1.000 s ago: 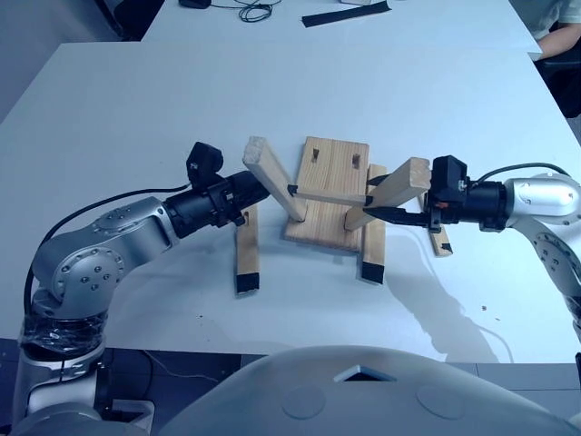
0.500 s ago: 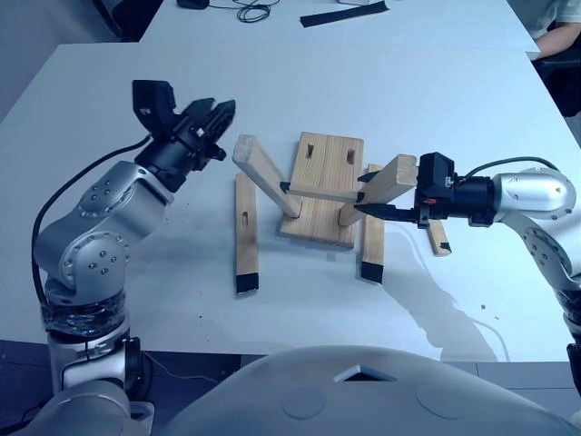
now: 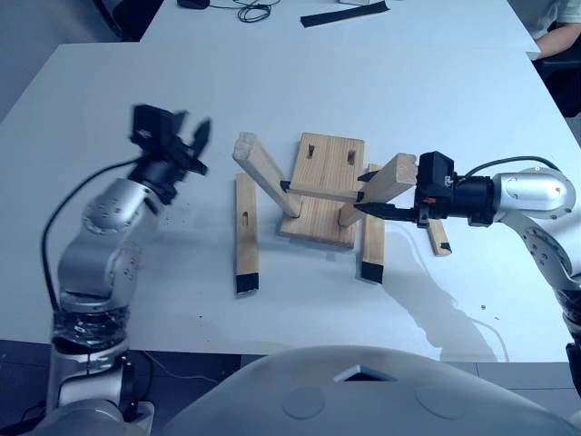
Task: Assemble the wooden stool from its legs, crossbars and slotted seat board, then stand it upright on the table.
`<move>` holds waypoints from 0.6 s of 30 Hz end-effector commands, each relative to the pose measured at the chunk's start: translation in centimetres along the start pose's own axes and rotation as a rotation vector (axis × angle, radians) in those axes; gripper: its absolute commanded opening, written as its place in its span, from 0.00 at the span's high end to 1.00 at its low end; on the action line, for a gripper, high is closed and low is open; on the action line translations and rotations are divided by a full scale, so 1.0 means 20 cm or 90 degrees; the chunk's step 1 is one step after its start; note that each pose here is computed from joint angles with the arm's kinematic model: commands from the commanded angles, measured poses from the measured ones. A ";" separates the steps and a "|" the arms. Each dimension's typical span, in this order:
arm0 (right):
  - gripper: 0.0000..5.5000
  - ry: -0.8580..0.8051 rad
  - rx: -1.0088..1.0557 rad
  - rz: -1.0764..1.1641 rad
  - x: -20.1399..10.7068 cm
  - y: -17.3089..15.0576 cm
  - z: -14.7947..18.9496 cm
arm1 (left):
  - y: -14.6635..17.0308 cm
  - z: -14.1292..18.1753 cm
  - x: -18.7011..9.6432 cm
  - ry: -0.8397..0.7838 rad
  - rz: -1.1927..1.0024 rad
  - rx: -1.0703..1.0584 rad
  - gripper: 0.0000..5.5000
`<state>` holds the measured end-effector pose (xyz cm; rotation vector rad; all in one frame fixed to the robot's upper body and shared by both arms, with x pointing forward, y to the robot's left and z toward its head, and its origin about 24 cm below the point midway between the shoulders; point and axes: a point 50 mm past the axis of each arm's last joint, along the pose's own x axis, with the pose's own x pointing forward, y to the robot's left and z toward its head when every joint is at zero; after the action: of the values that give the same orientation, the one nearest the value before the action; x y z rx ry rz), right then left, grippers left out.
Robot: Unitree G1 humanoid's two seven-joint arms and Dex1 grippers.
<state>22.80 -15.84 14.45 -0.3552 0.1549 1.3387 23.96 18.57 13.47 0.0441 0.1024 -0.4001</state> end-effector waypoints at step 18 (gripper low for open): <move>0.63 0.057 0.012 0.066 0.09 0.03 -0.07 | -0.40 0.17 -0.02 -0.002 -0.323 -0.075 0.63</move>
<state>23.36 -16.22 14.47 -0.3528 0.1716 1.3639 23.35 14.83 14.50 -0.0336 0.2320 -0.5340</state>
